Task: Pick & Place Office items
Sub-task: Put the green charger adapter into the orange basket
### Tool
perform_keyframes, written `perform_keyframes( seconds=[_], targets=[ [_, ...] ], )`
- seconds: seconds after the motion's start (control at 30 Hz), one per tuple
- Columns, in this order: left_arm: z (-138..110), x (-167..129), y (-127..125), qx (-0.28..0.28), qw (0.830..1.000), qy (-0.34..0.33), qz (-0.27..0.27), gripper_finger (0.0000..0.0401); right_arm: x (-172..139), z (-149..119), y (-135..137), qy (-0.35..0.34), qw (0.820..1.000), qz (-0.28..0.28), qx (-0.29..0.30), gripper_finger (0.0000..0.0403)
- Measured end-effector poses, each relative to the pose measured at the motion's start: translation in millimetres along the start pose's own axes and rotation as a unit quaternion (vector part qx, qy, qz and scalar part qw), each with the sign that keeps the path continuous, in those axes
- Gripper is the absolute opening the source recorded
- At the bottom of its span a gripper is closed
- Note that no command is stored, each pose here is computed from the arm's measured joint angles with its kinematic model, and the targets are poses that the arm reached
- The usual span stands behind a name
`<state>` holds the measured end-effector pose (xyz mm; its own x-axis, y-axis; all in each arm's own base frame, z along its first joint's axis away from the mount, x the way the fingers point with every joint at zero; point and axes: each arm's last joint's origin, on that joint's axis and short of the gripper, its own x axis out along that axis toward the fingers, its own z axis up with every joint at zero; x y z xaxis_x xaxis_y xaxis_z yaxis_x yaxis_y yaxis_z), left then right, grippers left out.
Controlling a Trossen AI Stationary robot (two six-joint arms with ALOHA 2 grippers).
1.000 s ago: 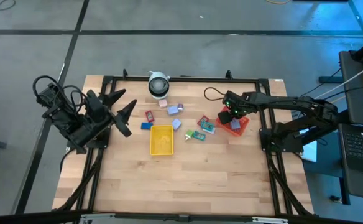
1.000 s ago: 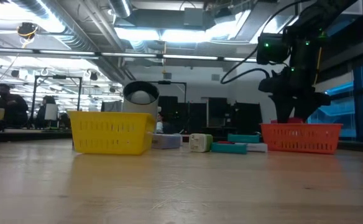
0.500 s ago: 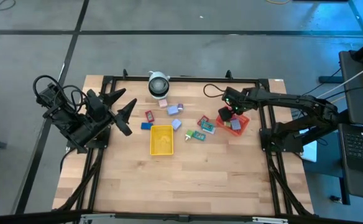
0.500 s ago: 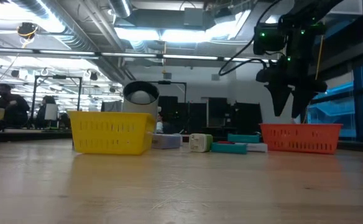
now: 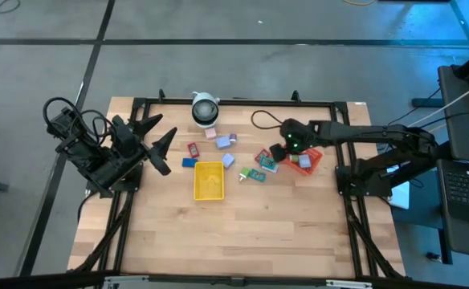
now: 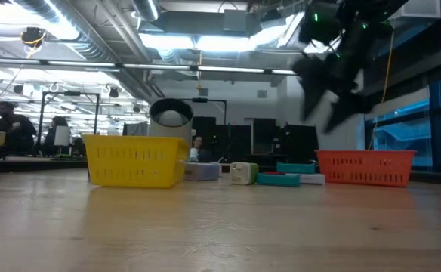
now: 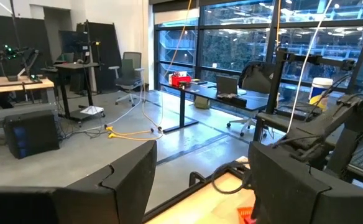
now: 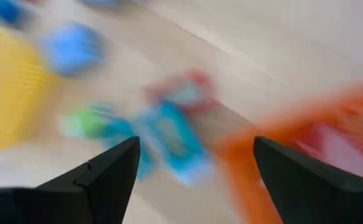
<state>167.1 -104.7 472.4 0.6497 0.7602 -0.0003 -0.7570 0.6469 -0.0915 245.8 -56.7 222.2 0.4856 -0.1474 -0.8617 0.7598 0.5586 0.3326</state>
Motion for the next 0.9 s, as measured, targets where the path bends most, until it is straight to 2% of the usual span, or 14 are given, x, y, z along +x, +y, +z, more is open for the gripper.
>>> perform_keyframes(
  seconds=[0.1,0.23,0.37,0.5,0.6,0.73,0.8,0.9],
  targets=[
    [0,3,0,0.002,1.000,-0.001,0.009,0.0251,-3,0,24,-0.072,0.995,0.055,-0.045,0.0318],
    [0,8,1,0.012,1.000,-0.002,0.021,0.0251,1,-1,41,-0.137,0.981,0.061,-0.123,0.0318],
    [3,11,8,0.043,0.999,-0.002,0.028,0.0251,15,-6,52,-0.105,0.971,0.114,-0.184,0.0318],
    [11,9,24,0.046,0.999,-0.001,0.025,0.0251,28,-18,59,-0.065,0.961,0.126,-0.239,0.0318],
    [16,5,37,0.056,0.998,-0.001,0.016,0.0251,33,-24,67,-0.072,0.949,0.138,-0.275,0.0318],
    [18,4,43,0.061,0.998,0.000,0.013,0.0251,28,-22,78,-0.140,0.918,0.143,-0.343,0.0318],
    [16,4,41,0.069,0.998,0.000,0.013,0.0251,27,-19,77,-0.158,0.902,0.117,-0.385,0.0318],
    [12,4,31,0.081,0.997,0.000,0.013,0.0251,26,-10,79,-0.182,0.865,0.071,-0.462,0.0318]
  ],
)
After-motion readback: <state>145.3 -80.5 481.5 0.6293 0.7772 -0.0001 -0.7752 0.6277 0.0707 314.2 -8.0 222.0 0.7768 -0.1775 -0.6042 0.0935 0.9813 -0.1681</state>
